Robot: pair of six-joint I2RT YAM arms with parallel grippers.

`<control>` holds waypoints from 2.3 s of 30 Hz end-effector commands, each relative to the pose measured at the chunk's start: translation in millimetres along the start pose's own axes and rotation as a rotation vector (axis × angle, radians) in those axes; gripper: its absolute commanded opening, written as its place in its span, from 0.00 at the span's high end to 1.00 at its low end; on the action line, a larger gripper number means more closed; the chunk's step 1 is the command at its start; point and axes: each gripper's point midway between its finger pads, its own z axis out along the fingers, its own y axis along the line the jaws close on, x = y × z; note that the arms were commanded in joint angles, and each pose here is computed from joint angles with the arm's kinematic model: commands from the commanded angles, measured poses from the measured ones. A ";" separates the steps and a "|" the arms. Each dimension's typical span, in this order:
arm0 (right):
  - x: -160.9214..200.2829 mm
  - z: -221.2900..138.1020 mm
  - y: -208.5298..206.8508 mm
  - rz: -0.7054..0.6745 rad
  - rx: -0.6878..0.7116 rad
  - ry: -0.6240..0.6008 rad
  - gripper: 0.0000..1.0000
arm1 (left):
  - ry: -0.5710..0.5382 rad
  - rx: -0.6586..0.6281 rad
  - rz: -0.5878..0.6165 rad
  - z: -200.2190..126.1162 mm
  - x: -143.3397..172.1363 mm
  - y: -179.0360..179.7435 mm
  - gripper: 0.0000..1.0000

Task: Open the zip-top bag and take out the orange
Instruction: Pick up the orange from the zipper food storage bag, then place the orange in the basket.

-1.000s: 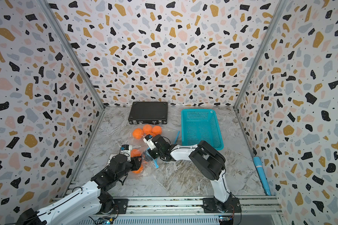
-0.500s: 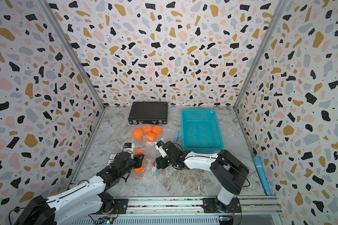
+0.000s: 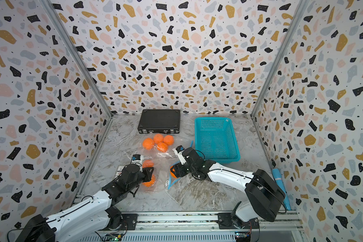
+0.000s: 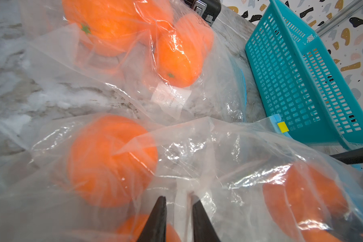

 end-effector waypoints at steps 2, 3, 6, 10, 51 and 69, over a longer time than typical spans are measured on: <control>-12.8 -20.0 -5.8 -0.018 0.065 -0.015 0.55 | 0.015 -0.002 -0.008 -2.0 5.2 3.0 0.77; -14.9 -24.9 -6.7 -0.015 0.071 -0.026 0.55 | 0.015 0.005 -0.009 -3.1 4.1 1.0 0.76; -21.3 -46.4 -7.7 -0.021 0.103 -0.056 0.56 | 0.004 0.032 -0.012 -6.5 -1.3 -5.9 0.72; -29.6 -81.4 -20.2 -0.011 0.186 -0.099 0.56 | -0.008 0.048 -0.011 -11.3 -9.2 -12.9 0.71; -6.7 -50.6 -208.9 0.723 0.167 0.429 0.59 | -0.011 0.321 0.207 -36.2 -29.3 -131.5 0.18; -14.9 -45.2 -237.6 0.724 0.216 0.431 0.01 | -0.017 0.309 0.219 -42.4 -29.3 -126.9 0.17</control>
